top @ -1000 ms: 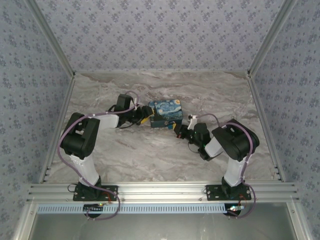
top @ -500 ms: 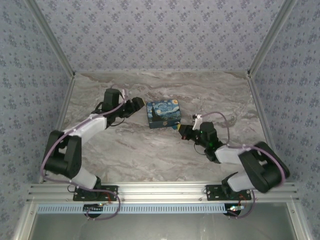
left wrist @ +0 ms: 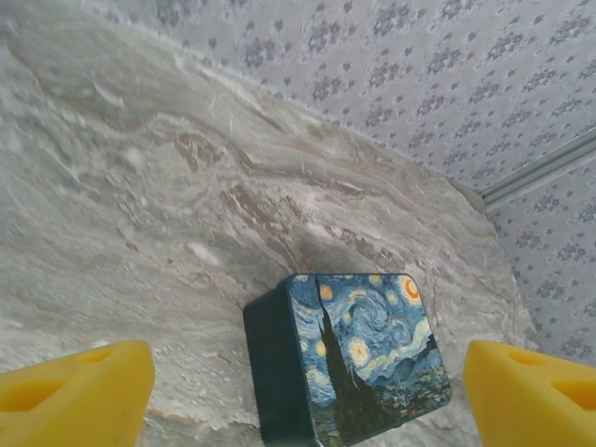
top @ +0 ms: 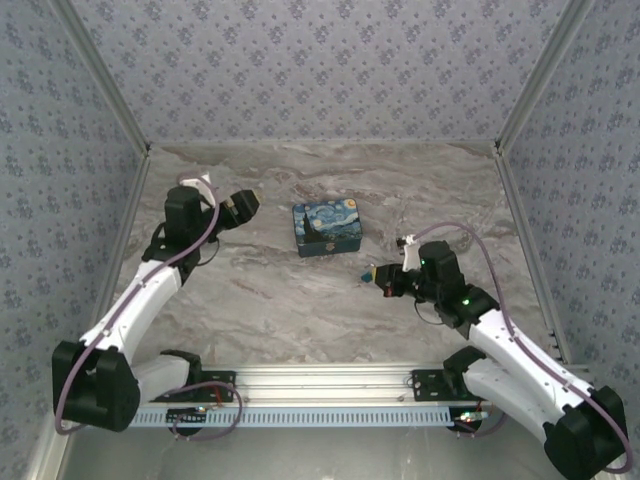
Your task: Unlock the padlock with the key
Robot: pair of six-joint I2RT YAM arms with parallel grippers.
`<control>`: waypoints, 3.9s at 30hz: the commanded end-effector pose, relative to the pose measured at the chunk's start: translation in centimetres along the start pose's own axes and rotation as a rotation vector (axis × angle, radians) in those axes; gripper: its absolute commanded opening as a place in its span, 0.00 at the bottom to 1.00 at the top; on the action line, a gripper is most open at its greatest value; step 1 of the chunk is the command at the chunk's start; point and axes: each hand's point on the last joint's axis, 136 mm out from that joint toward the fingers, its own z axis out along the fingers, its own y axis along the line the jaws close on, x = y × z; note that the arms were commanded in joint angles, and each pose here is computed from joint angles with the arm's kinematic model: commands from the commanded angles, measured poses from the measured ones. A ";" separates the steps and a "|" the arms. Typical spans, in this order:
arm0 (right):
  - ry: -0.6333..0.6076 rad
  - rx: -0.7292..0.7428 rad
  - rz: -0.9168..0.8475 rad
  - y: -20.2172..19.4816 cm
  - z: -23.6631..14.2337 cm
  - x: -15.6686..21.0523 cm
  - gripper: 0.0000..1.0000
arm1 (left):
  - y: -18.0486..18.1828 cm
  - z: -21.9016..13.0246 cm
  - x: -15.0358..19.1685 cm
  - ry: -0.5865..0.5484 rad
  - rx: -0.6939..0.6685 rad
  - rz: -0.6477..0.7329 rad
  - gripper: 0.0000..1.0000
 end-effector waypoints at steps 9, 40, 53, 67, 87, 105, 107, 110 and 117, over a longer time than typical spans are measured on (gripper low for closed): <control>0.388 0.074 0.171 -1.5 -0.6 7.3 0.00 | 2.5 -2.2 0.1 -0.024 -0.050 0.038 0.89; 0.385 0.181 0.248 -6.5 4.2 6.7 0.21 | 0.2 -3.3 -1.8 -0.051 0.009 0.095 0.92; 0.029 0.357 0.073 -8.1 -3.1 -3.0 0.40 | -0.6 -6.7 -7.2 -0.317 -0.031 0.173 0.96; -0.450 0.706 -0.110 -12.9 -11.4 -8.3 1.00 | 2.6 -10.3 -7.1 -0.624 -0.145 0.305 0.99; -0.589 0.735 -0.259 -20.6 -5.0 -9.6 1.00 | 12.1 -6.1 -1.3 -0.392 -0.482 0.374 0.99; -0.460 0.728 -0.252 -25.5 -1.0 -11.3 1.00 | 15.2 -2.2 0.7 -0.265 -0.548 0.453 0.99; -0.457 0.734 -0.258 -25.5 -0.9 -11.3 1.00 | 15.7 -1.7 0.8 -0.252 -0.558 0.457 0.99; -0.459 0.731 -0.258 -25.5 -1.0 -11.3 1.00 | 16.2 -0.7 0.9 -0.210 -0.575 0.473 1.00; -0.456 0.733 -0.259 -25.5 -0.9 -11.3 1.00 | 17.5 0.5 1.8 -0.224 -0.555 0.567 0.99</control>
